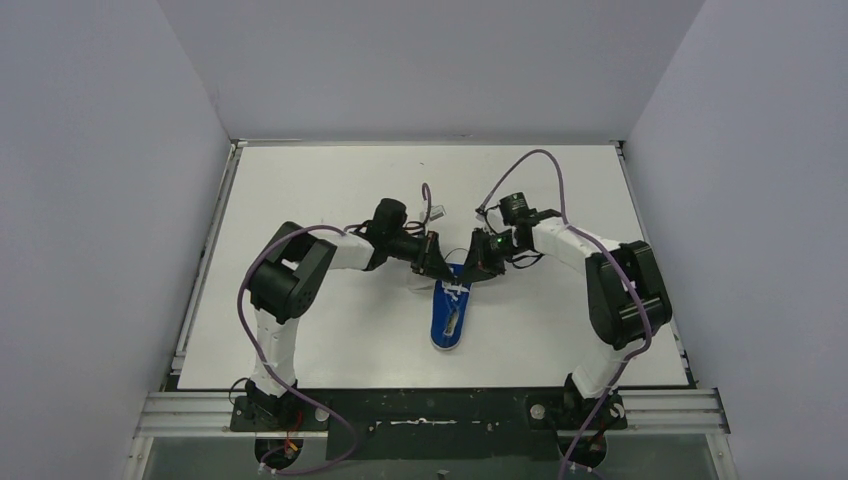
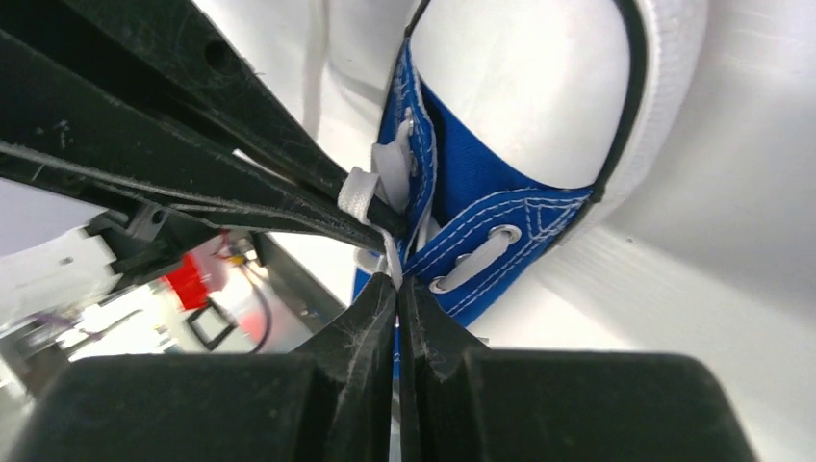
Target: Tie the shoes
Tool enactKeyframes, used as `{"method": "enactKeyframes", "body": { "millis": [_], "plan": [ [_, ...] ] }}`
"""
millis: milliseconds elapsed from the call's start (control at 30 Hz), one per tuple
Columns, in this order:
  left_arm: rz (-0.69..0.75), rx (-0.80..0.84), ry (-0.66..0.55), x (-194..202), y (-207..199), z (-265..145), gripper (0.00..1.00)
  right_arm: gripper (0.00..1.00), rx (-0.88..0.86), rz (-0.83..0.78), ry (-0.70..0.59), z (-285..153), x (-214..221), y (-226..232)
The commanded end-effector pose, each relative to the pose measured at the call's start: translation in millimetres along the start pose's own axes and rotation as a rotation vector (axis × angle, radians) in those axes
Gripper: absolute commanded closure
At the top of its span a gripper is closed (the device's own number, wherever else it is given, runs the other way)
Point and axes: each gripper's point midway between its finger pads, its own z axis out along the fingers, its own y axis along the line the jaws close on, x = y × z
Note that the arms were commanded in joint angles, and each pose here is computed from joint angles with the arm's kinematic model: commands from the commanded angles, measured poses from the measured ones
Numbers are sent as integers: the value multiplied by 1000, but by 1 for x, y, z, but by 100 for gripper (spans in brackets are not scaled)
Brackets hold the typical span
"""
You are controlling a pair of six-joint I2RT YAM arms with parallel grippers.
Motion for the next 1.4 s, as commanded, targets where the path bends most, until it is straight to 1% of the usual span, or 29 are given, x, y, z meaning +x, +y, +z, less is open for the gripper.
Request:
{"method": "enactKeyframes", "body": {
  "millis": [0, 67, 100, 167, 267, 300, 367, 400, 500, 567, 700, 867, 1067, 1233, 1367],
  "plan": [
    [25, -57, 7, -1, 14, 0, 100, 96, 247, -155, 6, -22, -1, -12],
    [26, -60, 5, -1, 13, -2, 100, 95, 392, -222, 46, -31, 5, -23],
    [27, -62, 2, -1, 12, -2, 100, 93, 443, -255, 63, -35, 6, -26],
    [23, -56, 3, -1, 11, -2, 100, 87, 498, -313, 89, -40, 11, -23],
    [23, -39, -6, -3, 6, -2, 100, 77, 514, -453, 67, -46, 12, 0],
    [23, -37, -8, -4, 5, -2, 100, 72, 517, -516, 47, -47, 12, 10],
    [25, -38, -9, -4, 4, -2, 100, 64, 481, -642, 10, -43, 14, 33],
    [25, -36, -11, -5, 3, -3, 100, 62, 447, -702, 16, -37, 19, 45],
    [23, -21, -17, -7, 1, -2, 100, 62, 406, -810, 65, -21, 25, 60],
    [22, -13, -21, -8, 0, -2, 100, 63, 401, -839, 92, -10, 24, 62],
    [14, -6, -26, -9, 1, 1, 100, 70, 455, -873, 129, 2, 15, 47],
    [2, 2, -34, -9, 2, 1, 100, 70, 501, -917, 169, 4, 15, 31],
    [-8, 13, -34, -5, 2, 1, 100, 71, 540, -924, 188, 8, 15, 17],
    [-13, 12, -30, -3, 2, 0, 100, 72, 600, -934, 159, 6, 8, 8],
    [-14, 15, -30, -2, 2, 1, 100, 71, 617, -953, 146, 5, 3, 11]
  ]
}}
